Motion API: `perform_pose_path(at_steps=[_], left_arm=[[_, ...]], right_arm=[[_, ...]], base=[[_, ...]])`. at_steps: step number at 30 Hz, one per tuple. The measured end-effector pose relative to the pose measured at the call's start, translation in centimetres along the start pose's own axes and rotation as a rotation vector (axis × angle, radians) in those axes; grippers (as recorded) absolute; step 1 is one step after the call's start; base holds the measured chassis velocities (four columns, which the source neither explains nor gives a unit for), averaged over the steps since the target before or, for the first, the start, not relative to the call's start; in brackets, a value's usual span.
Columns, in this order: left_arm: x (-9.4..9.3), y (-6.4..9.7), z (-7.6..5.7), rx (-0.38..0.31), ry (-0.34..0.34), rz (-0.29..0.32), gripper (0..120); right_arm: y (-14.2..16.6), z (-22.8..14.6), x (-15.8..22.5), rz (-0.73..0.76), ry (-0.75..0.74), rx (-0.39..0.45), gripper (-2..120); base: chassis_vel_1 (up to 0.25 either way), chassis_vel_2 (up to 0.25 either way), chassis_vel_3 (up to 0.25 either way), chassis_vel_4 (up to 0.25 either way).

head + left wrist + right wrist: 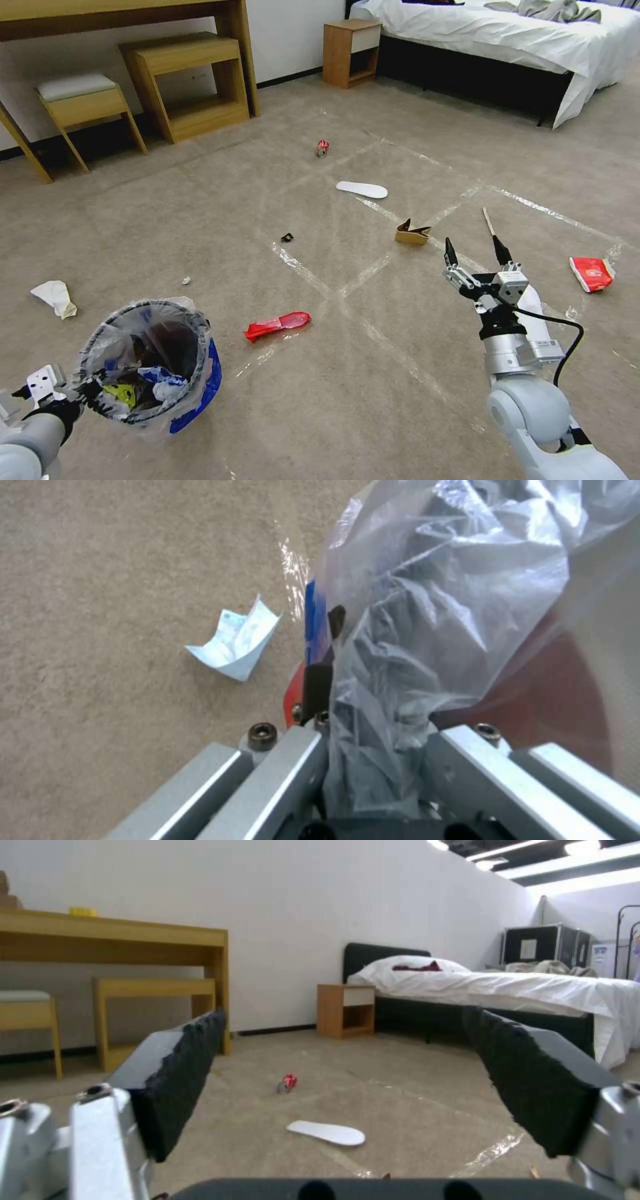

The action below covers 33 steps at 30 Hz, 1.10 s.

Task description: Pick up the trash bin and place the garbage on the floor into it.

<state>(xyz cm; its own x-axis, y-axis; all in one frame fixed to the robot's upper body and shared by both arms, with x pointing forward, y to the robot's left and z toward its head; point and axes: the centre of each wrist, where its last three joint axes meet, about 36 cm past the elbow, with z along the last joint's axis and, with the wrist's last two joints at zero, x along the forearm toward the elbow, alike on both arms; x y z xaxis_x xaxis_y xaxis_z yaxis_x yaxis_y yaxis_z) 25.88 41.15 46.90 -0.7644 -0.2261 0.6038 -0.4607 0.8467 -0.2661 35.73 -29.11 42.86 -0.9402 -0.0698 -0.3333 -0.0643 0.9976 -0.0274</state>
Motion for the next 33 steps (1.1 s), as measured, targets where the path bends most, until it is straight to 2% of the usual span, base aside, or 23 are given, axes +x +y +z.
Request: perform_pose_path(at_steps=[5,20,33], left_arm=[[0.06,0.01,0.11,-0.001,0.0,-0.002,0],[0.1,0.07,0.2,-0.001,0.001,-0.004,0],[0.06,0.07,0.28,-0.001,0.0,-0.004,0]], right_arm=[[0.01,0.04,0.08,-0.004,-0.004,-0.002,99],[0.21,0.27,0.16,-0.009,0.003,-0.006,100],[0.24,0.52,0.03,-0.016,0.007,-0.004,100]], base=[[0.0,0.0,0.0,0.0],[0.0,0.0,0.0,0.0],[-0.033,0.048,0.044,-0.038]])
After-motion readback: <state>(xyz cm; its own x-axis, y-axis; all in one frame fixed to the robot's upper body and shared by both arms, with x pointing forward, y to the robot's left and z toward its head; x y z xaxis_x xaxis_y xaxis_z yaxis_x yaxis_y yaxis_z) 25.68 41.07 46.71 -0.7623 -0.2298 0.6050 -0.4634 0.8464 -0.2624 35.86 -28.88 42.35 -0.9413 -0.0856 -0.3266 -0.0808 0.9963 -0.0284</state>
